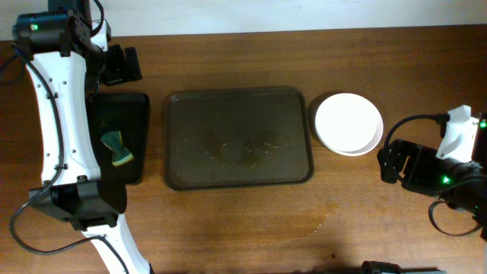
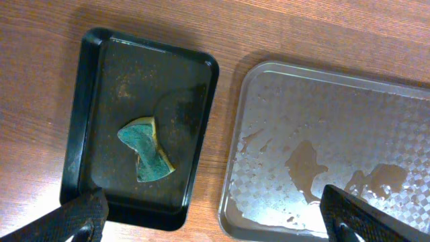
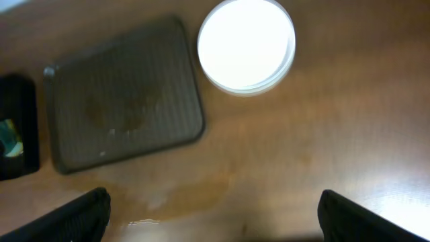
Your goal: Clean dirty plates on tray and stack at the side
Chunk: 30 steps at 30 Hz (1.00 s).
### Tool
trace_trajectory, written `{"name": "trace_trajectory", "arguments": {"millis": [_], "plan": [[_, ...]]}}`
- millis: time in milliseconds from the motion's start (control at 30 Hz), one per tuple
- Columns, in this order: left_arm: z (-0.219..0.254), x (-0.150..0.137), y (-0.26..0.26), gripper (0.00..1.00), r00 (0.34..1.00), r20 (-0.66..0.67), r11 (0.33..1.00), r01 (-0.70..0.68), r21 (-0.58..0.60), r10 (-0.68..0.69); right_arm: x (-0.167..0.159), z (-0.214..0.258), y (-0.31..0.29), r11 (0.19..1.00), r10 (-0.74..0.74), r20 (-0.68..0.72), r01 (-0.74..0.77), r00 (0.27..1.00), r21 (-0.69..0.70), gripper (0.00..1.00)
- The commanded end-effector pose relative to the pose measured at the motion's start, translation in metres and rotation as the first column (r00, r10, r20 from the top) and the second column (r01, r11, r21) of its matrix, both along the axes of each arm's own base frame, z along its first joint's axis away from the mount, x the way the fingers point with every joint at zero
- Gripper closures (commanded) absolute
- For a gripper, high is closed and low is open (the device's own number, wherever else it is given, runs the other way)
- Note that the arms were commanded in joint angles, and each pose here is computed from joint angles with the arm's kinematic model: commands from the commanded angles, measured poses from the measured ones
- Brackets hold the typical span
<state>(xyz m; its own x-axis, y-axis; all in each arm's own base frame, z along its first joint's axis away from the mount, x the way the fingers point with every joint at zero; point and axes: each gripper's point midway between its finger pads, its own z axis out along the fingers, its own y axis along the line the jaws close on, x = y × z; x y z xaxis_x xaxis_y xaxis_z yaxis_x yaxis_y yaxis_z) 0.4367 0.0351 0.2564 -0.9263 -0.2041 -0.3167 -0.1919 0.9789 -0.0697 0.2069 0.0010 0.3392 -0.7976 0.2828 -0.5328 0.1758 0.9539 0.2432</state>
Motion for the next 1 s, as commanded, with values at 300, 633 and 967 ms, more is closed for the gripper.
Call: {"name": "trace_trajectory", "arguments": {"millis": [300, 633, 967], "plan": [[-0.001, 0.000, 0.001, 0.01, 1.000, -0.001, 1.000, -0.004, -0.011, 0.004, 0.011, -0.075, 0.026, 0.964, 0.255, 0.550, -0.162, 0.796, -0.212, 0.02], [-0.001, 0.000, 0.001, 0.01, 1.000, -0.001, 1.000, -0.004, -0.011, 0.004, 0.033, -0.122, 0.034, 0.956, 0.282, 0.813, -0.079, 0.509, -0.282, 0.01], [-0.001, 0.000, 0.001, 0.01, 1.000, -0.001, 1.000, -0.004, -0.011, 0.004, 0.037, -0.158, 0.029, 0.958, 0.266, 0.811, -0.054, 0.521, -0.280, 0.02]]}}
